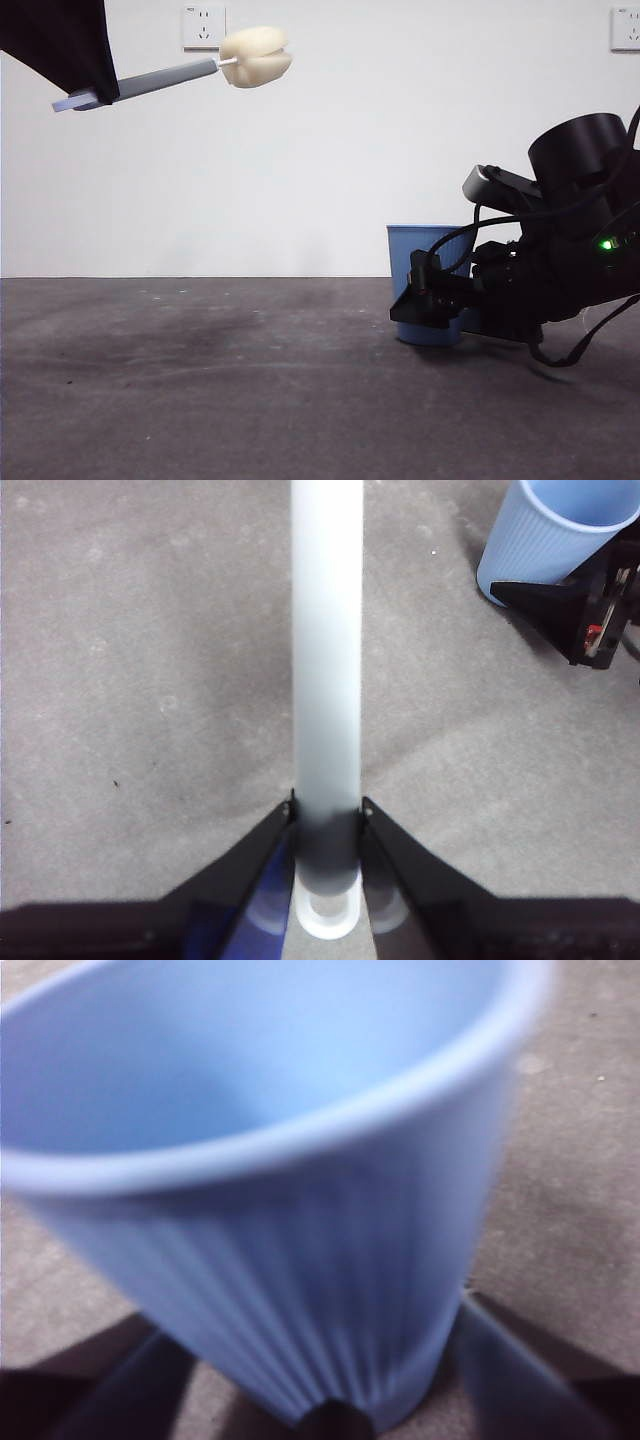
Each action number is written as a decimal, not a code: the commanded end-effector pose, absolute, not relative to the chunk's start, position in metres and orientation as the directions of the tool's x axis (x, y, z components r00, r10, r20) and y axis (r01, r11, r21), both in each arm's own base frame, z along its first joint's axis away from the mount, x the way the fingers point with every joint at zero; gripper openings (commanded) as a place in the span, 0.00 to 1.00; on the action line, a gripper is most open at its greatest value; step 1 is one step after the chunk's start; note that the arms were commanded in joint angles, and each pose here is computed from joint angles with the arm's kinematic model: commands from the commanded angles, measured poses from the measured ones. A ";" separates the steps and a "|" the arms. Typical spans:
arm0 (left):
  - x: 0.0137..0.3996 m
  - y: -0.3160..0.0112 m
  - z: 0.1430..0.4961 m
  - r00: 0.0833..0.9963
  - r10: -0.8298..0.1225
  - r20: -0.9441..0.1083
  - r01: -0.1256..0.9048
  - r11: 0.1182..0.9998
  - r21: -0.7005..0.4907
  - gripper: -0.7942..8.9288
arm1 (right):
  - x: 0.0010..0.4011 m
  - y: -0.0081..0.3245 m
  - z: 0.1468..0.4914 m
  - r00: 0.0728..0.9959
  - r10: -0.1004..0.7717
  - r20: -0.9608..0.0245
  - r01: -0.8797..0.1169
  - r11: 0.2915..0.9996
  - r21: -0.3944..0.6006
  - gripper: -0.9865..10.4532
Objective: Pick up the cup brush,pick up the cup,insert the brush into the cup,clean the cup,put the cup brush back,put the cup back to the fixed position on the table
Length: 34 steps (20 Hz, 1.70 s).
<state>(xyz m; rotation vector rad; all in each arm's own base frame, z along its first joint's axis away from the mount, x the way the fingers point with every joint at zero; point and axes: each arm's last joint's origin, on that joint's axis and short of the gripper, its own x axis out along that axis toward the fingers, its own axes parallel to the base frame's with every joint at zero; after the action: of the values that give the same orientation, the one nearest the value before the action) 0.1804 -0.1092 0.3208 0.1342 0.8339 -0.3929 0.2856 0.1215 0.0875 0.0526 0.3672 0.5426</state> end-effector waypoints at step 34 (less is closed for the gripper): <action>0.163 -0.098 0.307 0.431 -0.176 -0.885 0.724 0.653 0.223 0.07 | 0.242 0.126 0.234 0.645 0.106 -0.757 -0.682 0.526 -0.507 0.08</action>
<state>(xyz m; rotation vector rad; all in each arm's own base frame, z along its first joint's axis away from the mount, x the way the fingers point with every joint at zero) 0.1633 -0.0986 0.3069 0.6312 0.9797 -0.6020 0.2416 0.1252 0.2349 -0.8150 0.7491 0.4927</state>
